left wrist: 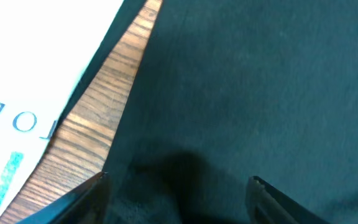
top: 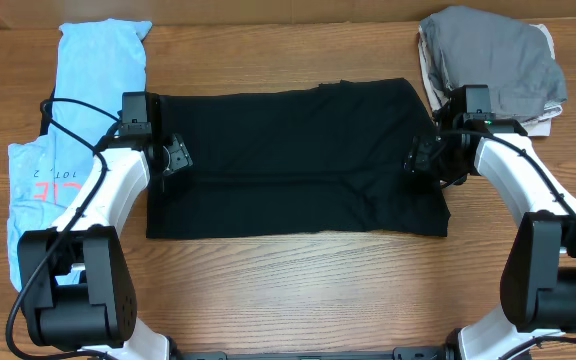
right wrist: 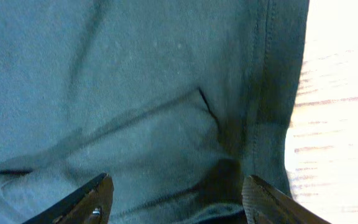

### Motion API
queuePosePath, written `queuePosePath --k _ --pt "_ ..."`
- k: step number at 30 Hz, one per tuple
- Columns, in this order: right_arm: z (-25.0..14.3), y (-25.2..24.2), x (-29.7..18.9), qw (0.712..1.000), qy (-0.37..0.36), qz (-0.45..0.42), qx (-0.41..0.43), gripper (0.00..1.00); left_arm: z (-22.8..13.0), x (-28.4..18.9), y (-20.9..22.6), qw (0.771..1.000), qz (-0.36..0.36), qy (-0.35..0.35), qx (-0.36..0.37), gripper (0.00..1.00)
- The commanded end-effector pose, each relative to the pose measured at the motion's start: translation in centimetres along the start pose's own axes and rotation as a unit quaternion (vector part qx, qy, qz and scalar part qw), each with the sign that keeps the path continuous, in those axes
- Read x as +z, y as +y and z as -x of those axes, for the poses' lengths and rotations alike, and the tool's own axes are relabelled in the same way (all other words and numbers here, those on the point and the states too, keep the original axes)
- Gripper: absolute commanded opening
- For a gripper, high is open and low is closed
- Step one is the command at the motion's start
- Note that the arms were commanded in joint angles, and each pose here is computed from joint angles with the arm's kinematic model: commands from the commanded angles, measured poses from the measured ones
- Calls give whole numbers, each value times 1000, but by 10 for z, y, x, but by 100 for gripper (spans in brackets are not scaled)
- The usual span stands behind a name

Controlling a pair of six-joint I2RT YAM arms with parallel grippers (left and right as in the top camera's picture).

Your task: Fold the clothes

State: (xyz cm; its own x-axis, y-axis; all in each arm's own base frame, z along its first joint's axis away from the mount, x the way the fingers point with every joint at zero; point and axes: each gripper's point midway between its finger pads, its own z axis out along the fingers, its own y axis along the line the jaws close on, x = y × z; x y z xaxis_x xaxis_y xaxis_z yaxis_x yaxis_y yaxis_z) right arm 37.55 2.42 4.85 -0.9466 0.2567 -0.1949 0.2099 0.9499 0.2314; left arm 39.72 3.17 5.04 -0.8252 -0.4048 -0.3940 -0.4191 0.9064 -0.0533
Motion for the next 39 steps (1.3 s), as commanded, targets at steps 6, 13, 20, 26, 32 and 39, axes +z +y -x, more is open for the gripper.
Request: queuePosePath --k 6,13,20,26,32,39 --pt "46 26 -86 999 -29 5 -46 72 39 -67 -37 990 -74 20 119 85" --pt "62 59 -178 992 -67 19 -104 77 92 -154 -59 982 -114 -40 144 84" --pt "58 83 -206 987 -82 29 -135 77 139 -118 -73 979 -108 -82 151 83" --pt "52 89 -203 987 -73 31 -143 77 163 -48 -84 981 -93 -79 151 83" --pt "51 89 -203 987 -71 30 -142 77 169 2 -89 980 -82 -80 165 85" --pt "59 81 -203 987 -85 4 -140 74 172 49 -74 978 -30 -83 190 85"
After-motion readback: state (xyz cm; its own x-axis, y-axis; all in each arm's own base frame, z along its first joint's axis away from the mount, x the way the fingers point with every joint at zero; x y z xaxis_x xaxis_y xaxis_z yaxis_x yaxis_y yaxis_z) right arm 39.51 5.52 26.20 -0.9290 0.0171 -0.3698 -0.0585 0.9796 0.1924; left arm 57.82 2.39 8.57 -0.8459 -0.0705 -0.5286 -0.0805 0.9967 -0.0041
